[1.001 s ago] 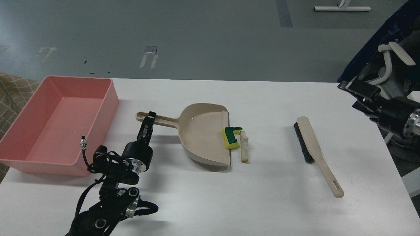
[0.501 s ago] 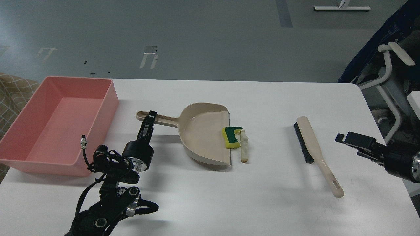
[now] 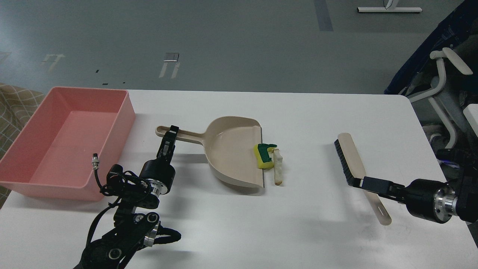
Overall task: Sweep and dump garbage into bin
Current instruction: 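Reach the right gripper to the wooden brush handle and grasp it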
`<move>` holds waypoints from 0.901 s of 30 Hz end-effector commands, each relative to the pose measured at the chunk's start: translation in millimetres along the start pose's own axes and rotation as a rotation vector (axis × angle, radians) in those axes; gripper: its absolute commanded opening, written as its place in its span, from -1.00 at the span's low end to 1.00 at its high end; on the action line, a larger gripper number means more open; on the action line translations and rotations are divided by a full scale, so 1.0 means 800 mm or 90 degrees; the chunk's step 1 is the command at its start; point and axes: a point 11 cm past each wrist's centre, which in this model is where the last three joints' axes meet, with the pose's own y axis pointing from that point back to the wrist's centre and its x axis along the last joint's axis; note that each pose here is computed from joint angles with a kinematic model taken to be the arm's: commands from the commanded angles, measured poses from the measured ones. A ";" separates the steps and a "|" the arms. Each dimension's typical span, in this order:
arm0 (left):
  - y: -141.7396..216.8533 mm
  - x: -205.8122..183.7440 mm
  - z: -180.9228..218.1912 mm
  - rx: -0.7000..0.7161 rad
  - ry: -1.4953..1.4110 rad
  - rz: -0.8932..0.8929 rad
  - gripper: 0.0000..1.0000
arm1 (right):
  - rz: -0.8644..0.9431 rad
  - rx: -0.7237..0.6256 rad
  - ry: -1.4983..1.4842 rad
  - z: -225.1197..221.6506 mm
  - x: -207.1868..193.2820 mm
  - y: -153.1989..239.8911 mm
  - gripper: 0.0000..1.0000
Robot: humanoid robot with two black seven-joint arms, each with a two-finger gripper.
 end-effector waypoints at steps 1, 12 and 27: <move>0.000 0.000 0.000 0.000 0.000 0.000 -1.00 | -0.006 -0.003 0.002 0.001 -0.002 -0.001 0.95; 0.000 -0.004 0.001 0.000 0.006 -0.001 -1.00 | -0.016 -0.035 0.023 0.010 -0.006 0.000 0.71; 0.000 -0.004 0.001 -0.001 0.005 -0.001 -1.00 | -0.027 -0.035 0.029 0.008 -0.014 -0.007 0.35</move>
